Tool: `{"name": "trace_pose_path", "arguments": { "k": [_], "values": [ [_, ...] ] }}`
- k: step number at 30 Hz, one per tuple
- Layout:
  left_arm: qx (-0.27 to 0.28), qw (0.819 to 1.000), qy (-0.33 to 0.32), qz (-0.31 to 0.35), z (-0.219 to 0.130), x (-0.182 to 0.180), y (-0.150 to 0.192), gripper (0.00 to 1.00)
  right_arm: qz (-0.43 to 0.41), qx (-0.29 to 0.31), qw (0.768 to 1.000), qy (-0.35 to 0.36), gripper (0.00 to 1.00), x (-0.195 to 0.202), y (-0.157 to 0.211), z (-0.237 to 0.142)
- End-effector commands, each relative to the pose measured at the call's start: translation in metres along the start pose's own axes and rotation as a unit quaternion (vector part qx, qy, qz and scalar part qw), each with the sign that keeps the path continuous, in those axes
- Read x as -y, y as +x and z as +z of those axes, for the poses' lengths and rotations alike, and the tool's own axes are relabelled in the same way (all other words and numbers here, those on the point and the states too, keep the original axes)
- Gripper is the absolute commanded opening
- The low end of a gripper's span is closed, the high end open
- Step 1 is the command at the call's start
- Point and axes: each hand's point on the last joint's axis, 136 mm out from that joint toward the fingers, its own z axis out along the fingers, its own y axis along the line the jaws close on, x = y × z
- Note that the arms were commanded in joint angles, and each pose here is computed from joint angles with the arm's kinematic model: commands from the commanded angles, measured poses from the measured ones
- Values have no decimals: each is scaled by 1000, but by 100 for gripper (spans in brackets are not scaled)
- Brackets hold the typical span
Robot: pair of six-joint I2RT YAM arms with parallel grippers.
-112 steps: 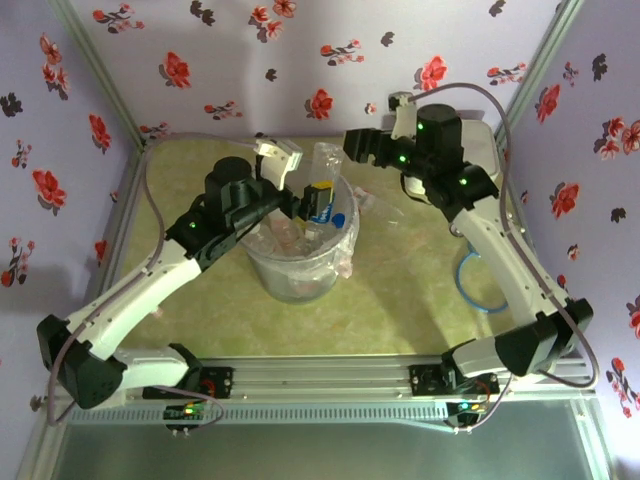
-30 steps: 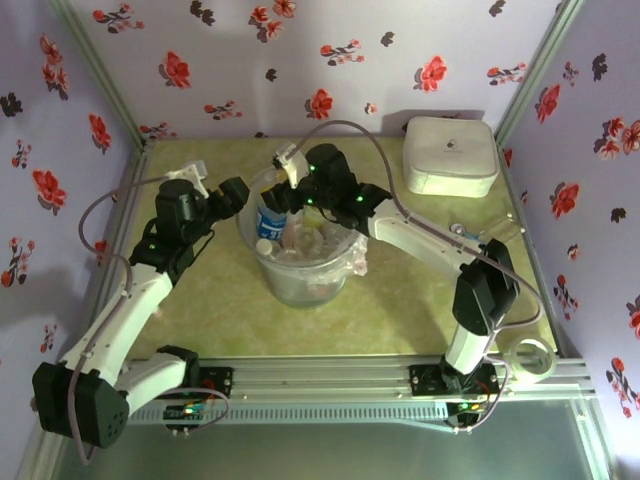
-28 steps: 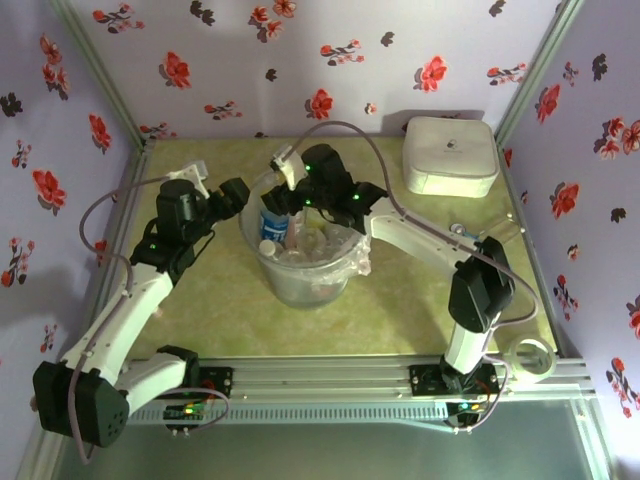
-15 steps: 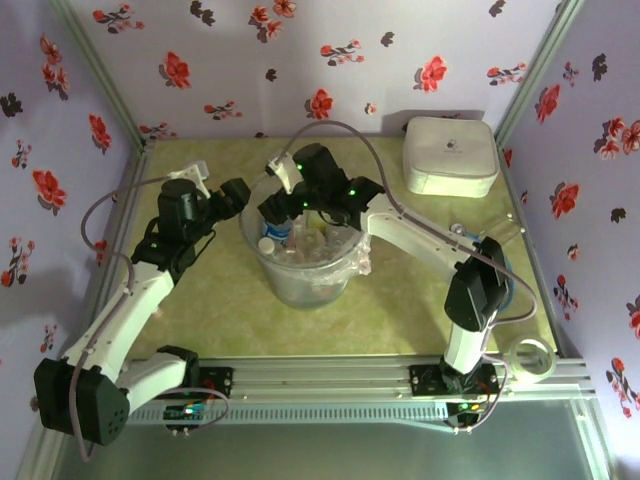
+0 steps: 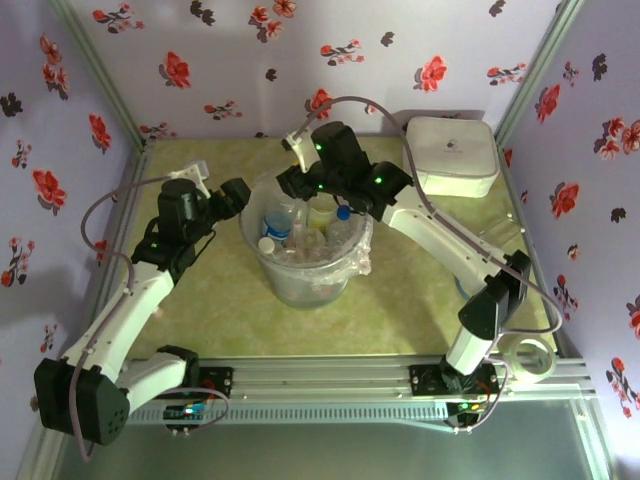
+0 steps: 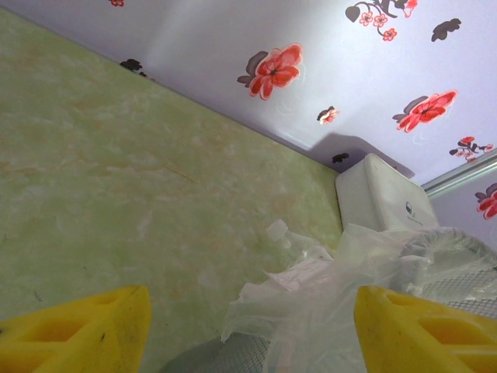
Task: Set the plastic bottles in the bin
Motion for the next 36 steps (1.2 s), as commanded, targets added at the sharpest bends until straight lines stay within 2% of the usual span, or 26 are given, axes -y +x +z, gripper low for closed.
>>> {"name": "trace_pose_path", "arguments": {
  "k": [1,6,10,13,16,19,21,24,28,30,33,36],
  "values": [
    [11,1000,8,7,-1,3,-6,70,14,-54,998,11,39,5,33,19],
    [11,1000,9,6,-3,4,-6,70,26,-101,994,-7,36,-11,70,43],
    [10,1000,10,4,-1,4,-6,70,23,-83,996,7,36,-7,61,34],
    [8,1000,13,1,2,4,-5,70,21,-34,999,9,38,-5,26,10],
    [9,1000,16,-1,3,5,-5,70,11,23,999,47,52,12,-12,-28],
    [10,1000,15,5,0,5,-6,70,15,68,990,125,61,57,-33,-72],
    [9,1000,12,11,-1,5,-6,71,40,76,980,178,66,99,-28,-97],
    [8,1000,9,14,0,5,-7,73,78,43,964,249,70,165,8,-110],
    [7,1000,13,15,3,8,-10,74,142,-47,950,274,73,232,80,-94],
    [1,1000,17,21,3,11,-10,77,173,-77,948,256,76,249,108,-78],
    [-20,999,15,45,0,15,-8,82,197,-126,942,240,88,265,142,-54],
    [-30,997,27,61,-5,23,-9,87,207,-182,942,191,99,262,174,-18]
  ]
}}
